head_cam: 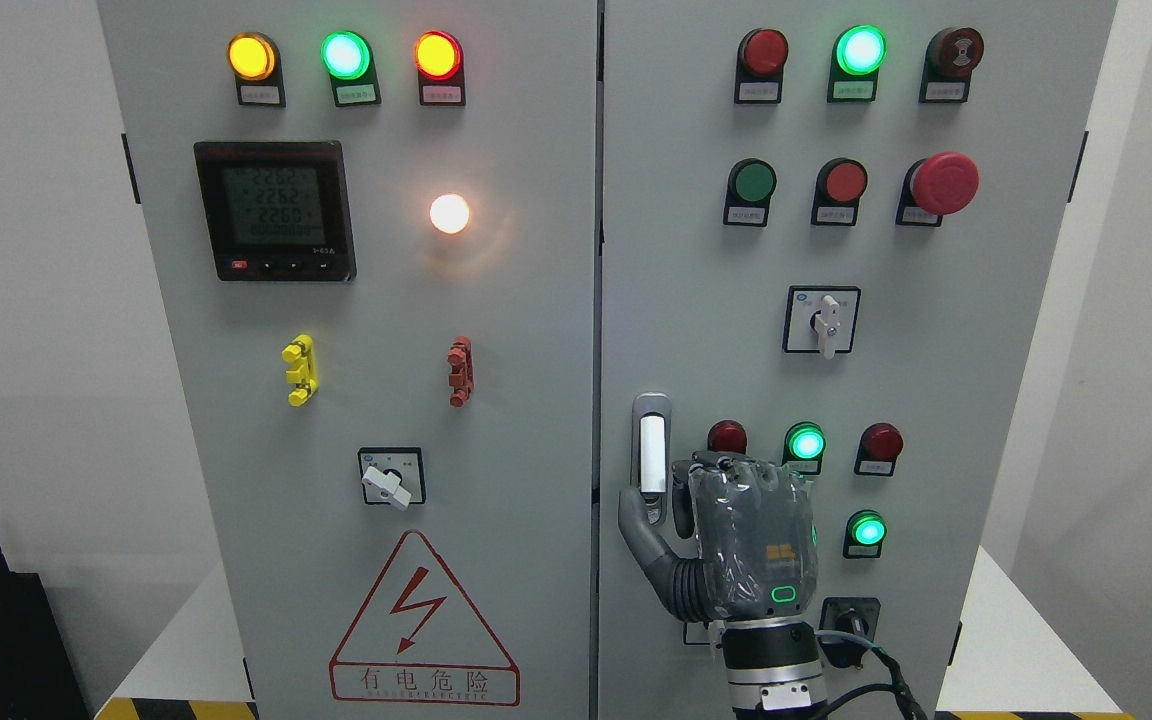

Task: Release door handle

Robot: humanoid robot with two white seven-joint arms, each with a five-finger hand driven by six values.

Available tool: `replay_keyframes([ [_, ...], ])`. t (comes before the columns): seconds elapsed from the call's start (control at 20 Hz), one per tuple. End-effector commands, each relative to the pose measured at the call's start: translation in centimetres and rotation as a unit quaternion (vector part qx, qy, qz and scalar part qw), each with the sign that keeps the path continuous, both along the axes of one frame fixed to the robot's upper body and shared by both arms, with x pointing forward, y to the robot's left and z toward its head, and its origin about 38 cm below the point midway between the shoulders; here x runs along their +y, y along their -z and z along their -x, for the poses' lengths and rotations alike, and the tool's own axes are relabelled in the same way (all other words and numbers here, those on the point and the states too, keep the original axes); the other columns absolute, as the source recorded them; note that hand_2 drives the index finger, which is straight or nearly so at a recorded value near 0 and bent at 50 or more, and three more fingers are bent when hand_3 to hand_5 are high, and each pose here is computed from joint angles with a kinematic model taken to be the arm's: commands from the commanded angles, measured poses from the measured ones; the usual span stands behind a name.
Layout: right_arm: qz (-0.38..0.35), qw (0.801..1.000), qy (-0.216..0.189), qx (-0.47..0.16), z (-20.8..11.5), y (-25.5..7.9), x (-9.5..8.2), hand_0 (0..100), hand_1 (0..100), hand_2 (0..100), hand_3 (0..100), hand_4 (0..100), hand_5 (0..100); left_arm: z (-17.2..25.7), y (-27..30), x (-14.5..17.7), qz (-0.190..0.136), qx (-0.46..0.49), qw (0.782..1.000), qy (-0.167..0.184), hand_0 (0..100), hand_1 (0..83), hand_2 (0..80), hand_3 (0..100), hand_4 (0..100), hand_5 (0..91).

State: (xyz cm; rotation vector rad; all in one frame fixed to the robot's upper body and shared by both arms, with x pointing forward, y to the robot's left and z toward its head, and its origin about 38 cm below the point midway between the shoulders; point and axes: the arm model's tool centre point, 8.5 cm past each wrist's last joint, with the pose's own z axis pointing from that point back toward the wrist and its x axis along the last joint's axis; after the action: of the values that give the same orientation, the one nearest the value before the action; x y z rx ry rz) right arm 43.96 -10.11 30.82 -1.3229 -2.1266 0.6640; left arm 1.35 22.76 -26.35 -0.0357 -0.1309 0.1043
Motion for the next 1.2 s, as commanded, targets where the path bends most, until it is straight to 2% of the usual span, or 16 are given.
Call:
replay_keyframes([
  [0.0, -0.004, 1.000, 0.008, 0.003, -0.11, 0.06, -0.34, 50, 52, 100, 100, 100, 98, -2.24, -0.08, -0.03, 0.000, -0.019, 1.000, 0.007, 12, 38.9, 0.0, 0, 0, 0.0],
  [1.15, -0.011, 1.000, 0.018, -0.004, 0.01, -0.22, -1.19, 52, 50, 100, 100, 100, 98, -2.24, -0.08, -0.03, 0.000, -0.019, 1.000, 0.007, 12, 38.9, 0.0, 0, 0, 0.0],
])
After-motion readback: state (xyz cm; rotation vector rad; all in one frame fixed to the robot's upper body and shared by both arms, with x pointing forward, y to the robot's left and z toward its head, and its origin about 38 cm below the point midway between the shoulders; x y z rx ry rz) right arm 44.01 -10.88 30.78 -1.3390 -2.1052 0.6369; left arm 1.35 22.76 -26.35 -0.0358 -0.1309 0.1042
